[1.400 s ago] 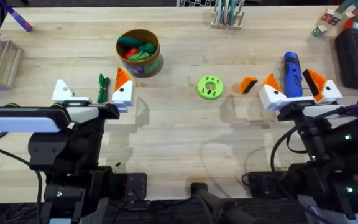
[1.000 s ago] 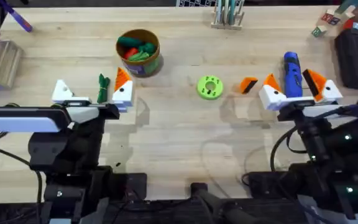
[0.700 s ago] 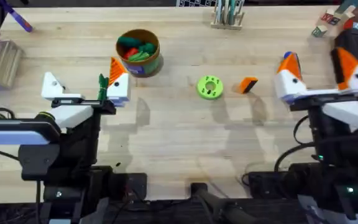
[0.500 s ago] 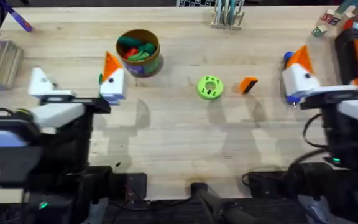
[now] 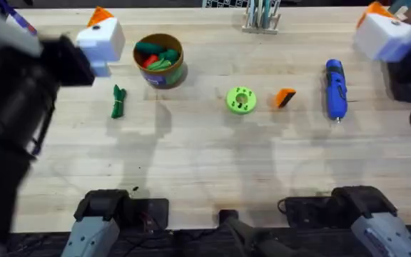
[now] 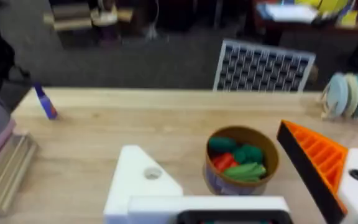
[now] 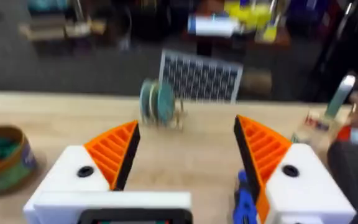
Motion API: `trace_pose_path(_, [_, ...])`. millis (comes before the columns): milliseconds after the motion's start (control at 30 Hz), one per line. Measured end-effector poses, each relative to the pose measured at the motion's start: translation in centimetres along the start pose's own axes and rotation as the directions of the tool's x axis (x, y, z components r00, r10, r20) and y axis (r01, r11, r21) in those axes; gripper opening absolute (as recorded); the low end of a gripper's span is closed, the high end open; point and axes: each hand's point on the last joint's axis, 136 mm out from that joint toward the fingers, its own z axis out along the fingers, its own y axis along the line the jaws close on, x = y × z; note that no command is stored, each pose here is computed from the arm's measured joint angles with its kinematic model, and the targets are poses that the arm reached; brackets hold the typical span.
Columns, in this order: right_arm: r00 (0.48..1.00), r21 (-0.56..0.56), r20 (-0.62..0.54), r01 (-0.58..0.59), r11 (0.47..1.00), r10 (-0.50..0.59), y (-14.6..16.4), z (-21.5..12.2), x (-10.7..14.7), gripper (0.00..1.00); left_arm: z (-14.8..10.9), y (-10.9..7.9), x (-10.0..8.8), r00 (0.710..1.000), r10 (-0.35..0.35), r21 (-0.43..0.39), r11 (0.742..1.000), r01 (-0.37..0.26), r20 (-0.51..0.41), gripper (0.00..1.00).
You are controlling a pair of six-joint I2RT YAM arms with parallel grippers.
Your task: Pick up the gripper from the table and insert it into the empty holder that is missing its gripper. Then pick up a screw, insert it into the mounting hole, and use the screwdriver to tighten it. Finally, clean up the table by picking up the vegetable and placing it into the bucket.
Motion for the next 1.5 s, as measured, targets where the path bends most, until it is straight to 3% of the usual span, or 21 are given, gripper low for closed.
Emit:
trace_pose_path(233, [0.947,-0.002,-0.321,-0.007,1.0,0.006,0.0,3.3,3.3,0.933,3.3,-0.1,0.6,0.962,0.006,-0.006,1.0,-0.008,-0.274,0.942])
trace_pose_path(400, [0.856,-0.001,-0.516,-0.011,1.0,0.009,0.0,4.2,6.4,0.933,5.0,-0.1,2.6,0.896,0.008,-0.008,1.0,-0.013,-0.444,0.942])
trace_pose_path(567, [0.76,-0.001,-0.65,-0.014,1.0,0.011,0.0,4.2,8.9,0.933,6.1,-0.2,5.8,0.805,0.009,0.0,1.0,-0.012,-0.593,0.942])
trace_pose_path(633, [0.739,0.0,-0.674,-0.015,1.0,0.011,0.0,4.3,9.6,0.933,6.3,-0.3,7.3,0.763,0.01,0.005,1.0,-0.009,-0.646,0.942])
trace_pose_path(700, [0.728,0.0,-0.686,-0.015,1.0,0.011,0.0,4.4,10.0,0.933,6.8,-0.4,8.3,0.739,0.01,0.009,1.0,-0.006,-0.674,0.942])
trace_pose_path(833, [0.727,0.0,-0.687,-0.015,1.0,0.011,0.0,4.5,10.0,0.932,7.3,-0.4,9.0,0.721,0.01,0.01,1.0,-0.003,-0.693,0.943])
trace_pose_path(1033, [0.727,0.0,-0.687,-0.015,1.0,0.011,0.0,4.5,10.0,0.933,7.3,-0.5,9.1,0.718,0.008,0.013,1.0,0.002,-0.696,0.985])
trace_pose_path(1233, [0.727,0.0,-0.687,-0.015,1.0,0.011,0.0,4.5,10.0,0.932,6.1,0.8,10.3,0.67,-0.009,-0.012,1.0,0.0,-0.743,0.985])
trace_pose_path(1333, [0.727,0.0,-0.687,-0.015,1.0,0.011,0.0,4.5,10.0,0.932,5.1,2.2,11.1,0.631,-0.023,-0.036,0.999,-0.008,-0.776,0.985])
trace_pose_path(1500, [0.727,0.0,-0.687,-0.015,1.0,0.011,0.0,4.5,10.0,0.932,3.4,3.6,13.6,0.508,-0.011,-0.033,0.999,-0.035,-0.862,0.985])
